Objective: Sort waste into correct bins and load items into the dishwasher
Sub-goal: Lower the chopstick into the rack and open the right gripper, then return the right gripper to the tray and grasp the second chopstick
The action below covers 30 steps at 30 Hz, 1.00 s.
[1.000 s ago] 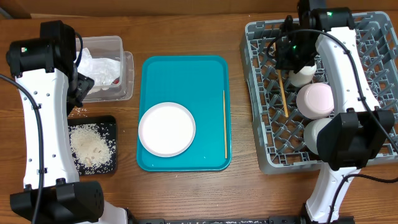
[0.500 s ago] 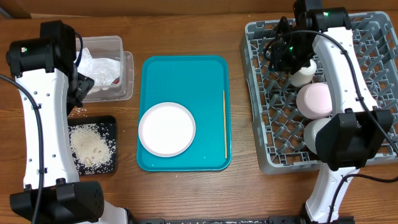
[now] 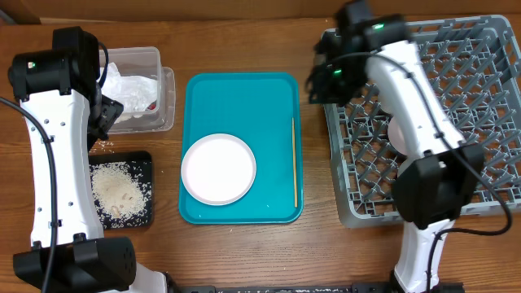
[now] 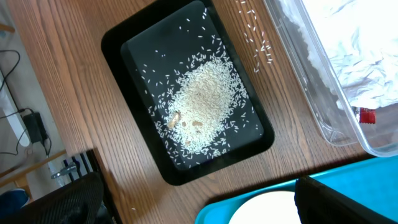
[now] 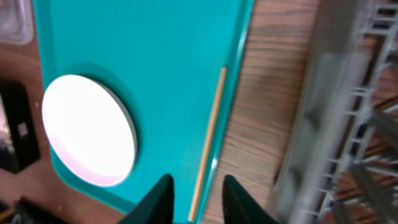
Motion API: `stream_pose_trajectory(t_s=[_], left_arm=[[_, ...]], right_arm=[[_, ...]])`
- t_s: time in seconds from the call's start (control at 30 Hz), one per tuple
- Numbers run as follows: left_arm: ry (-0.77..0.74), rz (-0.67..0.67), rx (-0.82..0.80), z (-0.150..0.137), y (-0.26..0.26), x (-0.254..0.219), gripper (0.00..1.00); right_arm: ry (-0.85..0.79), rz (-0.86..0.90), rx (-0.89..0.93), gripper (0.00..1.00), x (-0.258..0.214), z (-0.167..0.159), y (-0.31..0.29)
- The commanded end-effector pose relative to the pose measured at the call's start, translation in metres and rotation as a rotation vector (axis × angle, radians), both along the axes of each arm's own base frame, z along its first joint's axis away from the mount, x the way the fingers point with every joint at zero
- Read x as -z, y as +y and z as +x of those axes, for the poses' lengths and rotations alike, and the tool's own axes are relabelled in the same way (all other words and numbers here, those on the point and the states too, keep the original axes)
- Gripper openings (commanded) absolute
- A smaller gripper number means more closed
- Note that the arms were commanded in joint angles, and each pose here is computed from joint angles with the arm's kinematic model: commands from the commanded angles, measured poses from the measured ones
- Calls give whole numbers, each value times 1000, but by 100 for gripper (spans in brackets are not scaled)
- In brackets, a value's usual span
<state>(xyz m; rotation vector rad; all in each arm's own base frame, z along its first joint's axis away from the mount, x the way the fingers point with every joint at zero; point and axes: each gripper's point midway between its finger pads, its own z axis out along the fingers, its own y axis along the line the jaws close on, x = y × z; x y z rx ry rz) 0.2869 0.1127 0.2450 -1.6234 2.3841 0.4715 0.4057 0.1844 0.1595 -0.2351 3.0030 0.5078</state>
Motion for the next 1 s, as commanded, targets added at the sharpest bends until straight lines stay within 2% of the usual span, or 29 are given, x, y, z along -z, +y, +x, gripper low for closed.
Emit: stream_pose_trajectory(t_s=[0.0,0.1,0.17,0.5,0.97], left_arm=[[-33,9,-8,2,-3,-7,100],[-33,9,-7,2,-3,-7,100],[-33,10,-7,2,-3,-7,100],[-33,10,-7,2,-3,-7,100],[-33,10,-7,2,-3,-7,100]], right_arm=[[-23,-176,262,33,3,-2,-3],[-51,-265,363,34,20,-8,8],[-68,-286,359,38,36,-12,20],[-25,-303,364,38,111,-44,43],[-13,-316,362,38,145,-54,36]])
